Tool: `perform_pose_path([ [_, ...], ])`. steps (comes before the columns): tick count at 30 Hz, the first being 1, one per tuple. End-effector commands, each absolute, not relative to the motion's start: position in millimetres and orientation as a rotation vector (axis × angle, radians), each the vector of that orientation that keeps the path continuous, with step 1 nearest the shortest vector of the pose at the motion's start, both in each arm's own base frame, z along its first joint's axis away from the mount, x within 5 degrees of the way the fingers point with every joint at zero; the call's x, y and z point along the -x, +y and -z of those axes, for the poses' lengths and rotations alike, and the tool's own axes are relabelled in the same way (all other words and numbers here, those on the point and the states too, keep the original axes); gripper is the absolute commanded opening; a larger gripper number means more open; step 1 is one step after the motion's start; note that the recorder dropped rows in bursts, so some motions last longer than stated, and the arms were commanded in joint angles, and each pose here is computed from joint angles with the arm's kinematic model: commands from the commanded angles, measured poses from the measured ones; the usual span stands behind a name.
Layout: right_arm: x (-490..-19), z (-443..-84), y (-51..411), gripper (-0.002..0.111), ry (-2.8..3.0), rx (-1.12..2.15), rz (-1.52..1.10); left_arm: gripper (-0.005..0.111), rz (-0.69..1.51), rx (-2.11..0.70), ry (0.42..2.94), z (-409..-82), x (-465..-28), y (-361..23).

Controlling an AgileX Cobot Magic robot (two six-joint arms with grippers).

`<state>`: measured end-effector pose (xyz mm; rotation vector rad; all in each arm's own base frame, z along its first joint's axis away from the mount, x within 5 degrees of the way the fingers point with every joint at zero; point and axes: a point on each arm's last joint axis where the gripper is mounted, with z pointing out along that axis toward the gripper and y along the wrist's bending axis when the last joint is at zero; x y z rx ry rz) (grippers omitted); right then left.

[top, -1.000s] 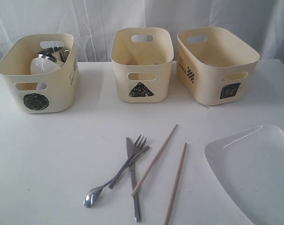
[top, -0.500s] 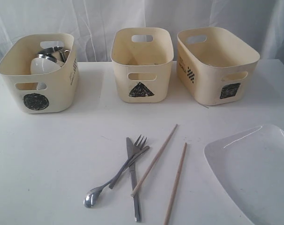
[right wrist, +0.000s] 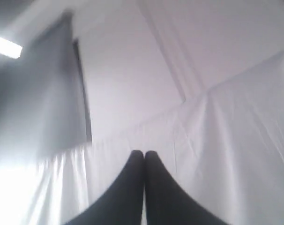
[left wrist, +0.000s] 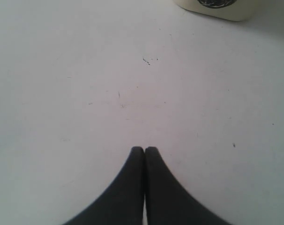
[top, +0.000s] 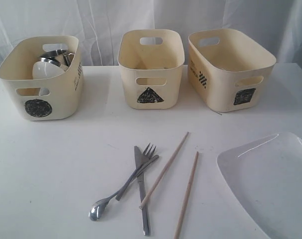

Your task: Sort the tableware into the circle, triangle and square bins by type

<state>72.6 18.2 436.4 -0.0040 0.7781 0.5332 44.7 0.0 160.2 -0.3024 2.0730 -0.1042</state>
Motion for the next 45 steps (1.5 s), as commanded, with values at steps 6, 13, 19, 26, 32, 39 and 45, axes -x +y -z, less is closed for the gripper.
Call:
perform_pose_path([
  [6, -261.3, -351.9, -25.1, 0.0, 1.818, -0.112, 0.44, 0.001, 0.121, 0.314, 2.134, -153.0, -42.0, -1.5],
  [13, -266.4, -306.6, -18.4, 0.0, 2.288, -0.12, 0.425, 0.001, 0.121, 0.314, 2.134, -153.0, -42.0, -1.5],
  [19, -253.7, -302.1, 88.5, 0.0, 2.448, 0.334, -0.425, 0.001, 0.121, 0.314, 2.134, -153.0, -42.0, -1.5],
  [26, -243.4, -238.9, 179.2, 0.0, 2.701, 0.647, -0.538, 0.001, 0.121, 0.314, 2.134, -153.0, -42.0, -1.5],
  [32, -254.0, -214.7, 195.2, 0.0, 2.83, 0.653, -0.449, 0.001, 0.121, 0.314, 2.134, -153.0, -42.0, -1.5],
  [39, -267.1, -220.4, 194.0, 0.003, 2.704, 0.727, -0.337, 0.001, 0.121, 0.314, 2.134, -153.0, -42.0, -1.5],
  [45, -266.6, -212.4, 195.9, 0.037, 2.844, 0.71, -0.321, 0.001, 0.121, 0.314, 2.134, -153.0, -42.0, -1.5],
])
